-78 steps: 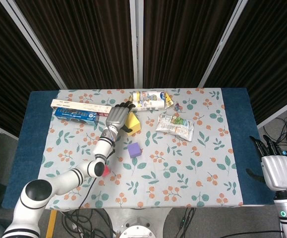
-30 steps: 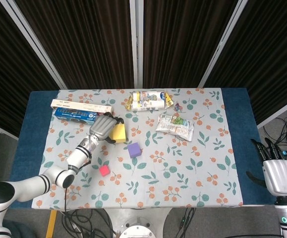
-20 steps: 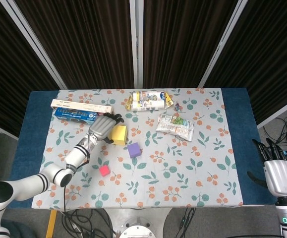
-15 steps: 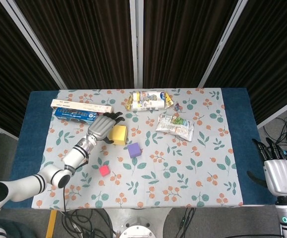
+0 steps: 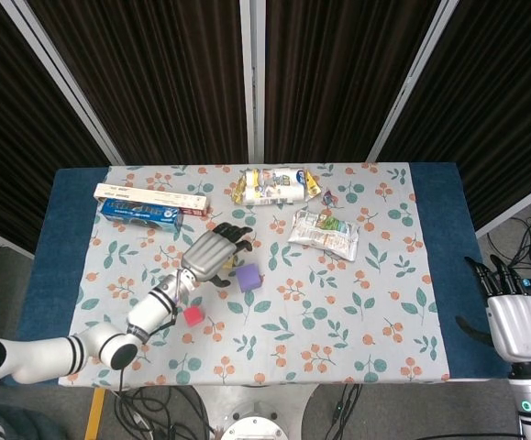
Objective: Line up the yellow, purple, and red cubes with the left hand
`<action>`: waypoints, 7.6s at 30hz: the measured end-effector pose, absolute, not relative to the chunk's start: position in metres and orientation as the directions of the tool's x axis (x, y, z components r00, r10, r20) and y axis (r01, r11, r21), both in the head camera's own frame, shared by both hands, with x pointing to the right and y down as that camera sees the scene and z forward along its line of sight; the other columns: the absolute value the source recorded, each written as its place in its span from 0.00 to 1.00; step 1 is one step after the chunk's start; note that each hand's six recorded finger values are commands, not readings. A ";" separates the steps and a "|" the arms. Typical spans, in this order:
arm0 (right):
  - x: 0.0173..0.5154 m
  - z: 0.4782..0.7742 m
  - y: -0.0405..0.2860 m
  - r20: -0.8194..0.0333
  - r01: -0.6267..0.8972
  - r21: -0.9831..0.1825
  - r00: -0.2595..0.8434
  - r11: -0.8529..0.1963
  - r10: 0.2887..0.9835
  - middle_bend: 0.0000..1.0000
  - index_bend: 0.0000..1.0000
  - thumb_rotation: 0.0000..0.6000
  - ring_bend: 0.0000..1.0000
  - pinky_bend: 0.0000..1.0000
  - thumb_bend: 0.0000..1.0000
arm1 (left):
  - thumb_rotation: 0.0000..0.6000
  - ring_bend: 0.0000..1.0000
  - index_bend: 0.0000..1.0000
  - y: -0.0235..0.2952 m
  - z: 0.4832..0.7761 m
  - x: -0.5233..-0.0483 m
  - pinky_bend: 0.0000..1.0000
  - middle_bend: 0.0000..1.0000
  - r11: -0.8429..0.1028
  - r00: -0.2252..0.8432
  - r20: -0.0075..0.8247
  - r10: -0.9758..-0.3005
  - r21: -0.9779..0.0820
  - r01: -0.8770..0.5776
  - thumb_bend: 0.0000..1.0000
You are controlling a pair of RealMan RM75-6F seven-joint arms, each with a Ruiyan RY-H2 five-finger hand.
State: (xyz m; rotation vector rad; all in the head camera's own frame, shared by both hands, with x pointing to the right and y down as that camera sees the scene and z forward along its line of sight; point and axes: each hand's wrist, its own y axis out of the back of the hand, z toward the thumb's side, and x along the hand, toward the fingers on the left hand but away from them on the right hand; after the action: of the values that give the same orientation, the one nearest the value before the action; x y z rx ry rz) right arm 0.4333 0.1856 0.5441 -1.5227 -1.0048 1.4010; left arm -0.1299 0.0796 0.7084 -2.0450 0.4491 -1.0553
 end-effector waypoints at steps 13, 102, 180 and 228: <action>0.437 0.546 0.186 -0.352 0.032 -0.935 0.063 -0.354 0.934 0.18 0.08 1.00 0.02 0.14 0.07 | 1.00 0.18 0.32 0.100 0.722 -0.087 0.15 0.33 -0.533 0.607 0.525 -0.597 -0.825 0.189 0.05; 0.439 0.540 0.189 -0.335 0.031 -0.941 0.037 -0.336 0.941 0.18 0.08 1.00 0.02 0.14 0.07 | 1.00 0.29 0.54 0.104 0.727 -0.160 0.16 0.56 0.035 0.887 0.365 -0.282 -0.920 0.390 0.16; 0.447 0.538 0.195 -0.329 0.046 -0.943 0.025 -0.330 0.944 0.18 0.08 1.00 0.02 0.14 0.07 | 1.00 0.17 0.42 0.124 0.739 -0.127 0.14 0.39 0.096 0.750 0.527 -0.399 -0.790 0.606 0.13; 0.441 0.536 0.196 -0.317 0.055 -0.946 0.046 -0.319 0.947 0.19 0.08 1.00 0.02 0.14 0.07 | 1.00 0.17 0.39 0.152 0.685 -0.213 0.14 0.36 -0.172 0.726 0.457 -0.514 -0.884 0.435 0.11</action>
State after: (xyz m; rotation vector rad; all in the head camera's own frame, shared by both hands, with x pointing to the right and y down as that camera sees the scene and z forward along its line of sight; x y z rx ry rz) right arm 0.4414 0.1958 0.5358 -1.5089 -1.0565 1.3855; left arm -0.2126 0.1522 0.6853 -1.5284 0.0672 -0.8412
